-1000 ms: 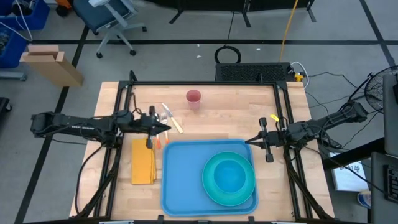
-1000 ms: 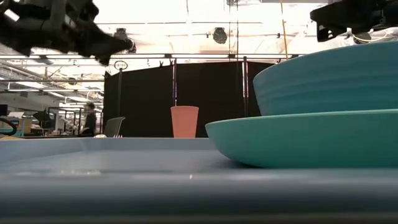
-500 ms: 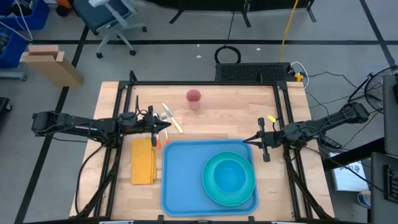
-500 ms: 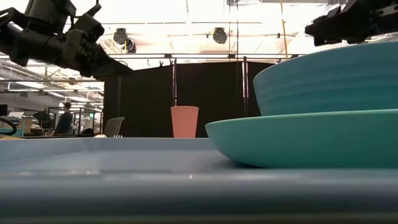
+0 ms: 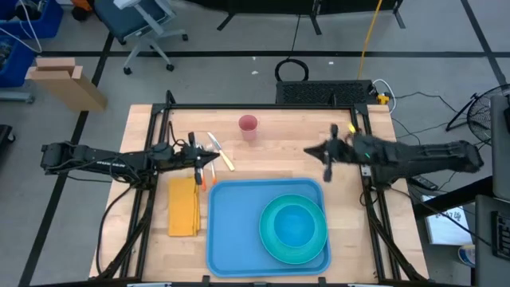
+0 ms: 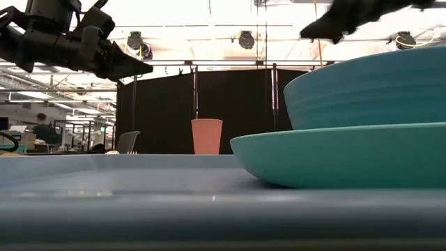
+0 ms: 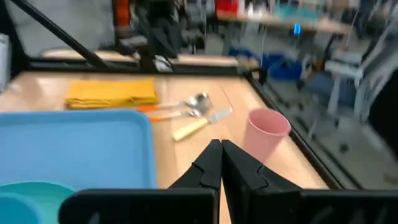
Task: Set up tray
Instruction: Put the pink cup on the blue serving tray to the top left of the light green plate, then put the yellow napkin on the blue serving tray to the left of the light green plate
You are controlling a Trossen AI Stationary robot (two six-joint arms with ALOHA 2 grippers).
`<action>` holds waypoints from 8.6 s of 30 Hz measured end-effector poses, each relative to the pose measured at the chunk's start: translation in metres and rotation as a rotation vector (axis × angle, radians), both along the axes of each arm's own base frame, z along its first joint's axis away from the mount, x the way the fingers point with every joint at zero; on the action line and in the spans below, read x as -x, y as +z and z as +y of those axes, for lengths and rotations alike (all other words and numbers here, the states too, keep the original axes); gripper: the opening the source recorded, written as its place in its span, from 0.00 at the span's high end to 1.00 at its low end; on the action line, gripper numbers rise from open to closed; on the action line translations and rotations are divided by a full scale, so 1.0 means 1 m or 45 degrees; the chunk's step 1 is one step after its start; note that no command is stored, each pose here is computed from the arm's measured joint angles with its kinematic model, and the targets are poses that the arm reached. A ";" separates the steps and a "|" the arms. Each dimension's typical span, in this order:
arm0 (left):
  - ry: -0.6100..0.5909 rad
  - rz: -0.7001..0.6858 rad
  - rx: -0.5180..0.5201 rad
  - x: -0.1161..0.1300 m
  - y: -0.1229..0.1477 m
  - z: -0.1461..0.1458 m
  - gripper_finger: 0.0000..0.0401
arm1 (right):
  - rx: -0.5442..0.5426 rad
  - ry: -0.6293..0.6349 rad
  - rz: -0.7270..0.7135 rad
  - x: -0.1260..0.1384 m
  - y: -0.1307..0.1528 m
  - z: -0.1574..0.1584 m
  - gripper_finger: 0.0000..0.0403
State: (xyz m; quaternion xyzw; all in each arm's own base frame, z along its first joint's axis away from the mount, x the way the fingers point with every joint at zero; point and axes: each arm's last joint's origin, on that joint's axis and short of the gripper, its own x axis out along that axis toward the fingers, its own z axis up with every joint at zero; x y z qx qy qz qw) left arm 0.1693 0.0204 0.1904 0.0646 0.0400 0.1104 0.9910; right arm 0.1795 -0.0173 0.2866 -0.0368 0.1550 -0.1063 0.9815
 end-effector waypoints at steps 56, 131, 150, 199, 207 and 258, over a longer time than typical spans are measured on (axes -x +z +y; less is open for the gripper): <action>0.182 0.025 0.122 0.001 -0.005 0.004 0.91 | 0.057 0.334 0.679 -0.239 -0.038 -0.164 0.43; 0.212 -0.050 0.109 0.001 0.001 0.004 0.90 | 0.196 0.832 0.928 -0.216 -0.084 0.087 1.00; 0.208 -0.034 0.084 0.001 0.001 0.004 0.90 | 0.116 0.878 1.009 -0.215 -0.090 0.072 1.00; 0.141 -0.034 0.095 0.001 0.001 0.003 0.90 | 0.125 0.791 0.773 -0.182 -0.014 0.094 0.64; 0.141 -0.033 0.095 0.001 0.001 0.003 0.90 | 0.112 0.948 0.417 -0.110 0.079 0.100 0.79; 0.391 0.549 0.269 -0.047 0.054 0.027 0.89 | 0.148 0.479 -0.146 0.050 -0.068 0.047 1.00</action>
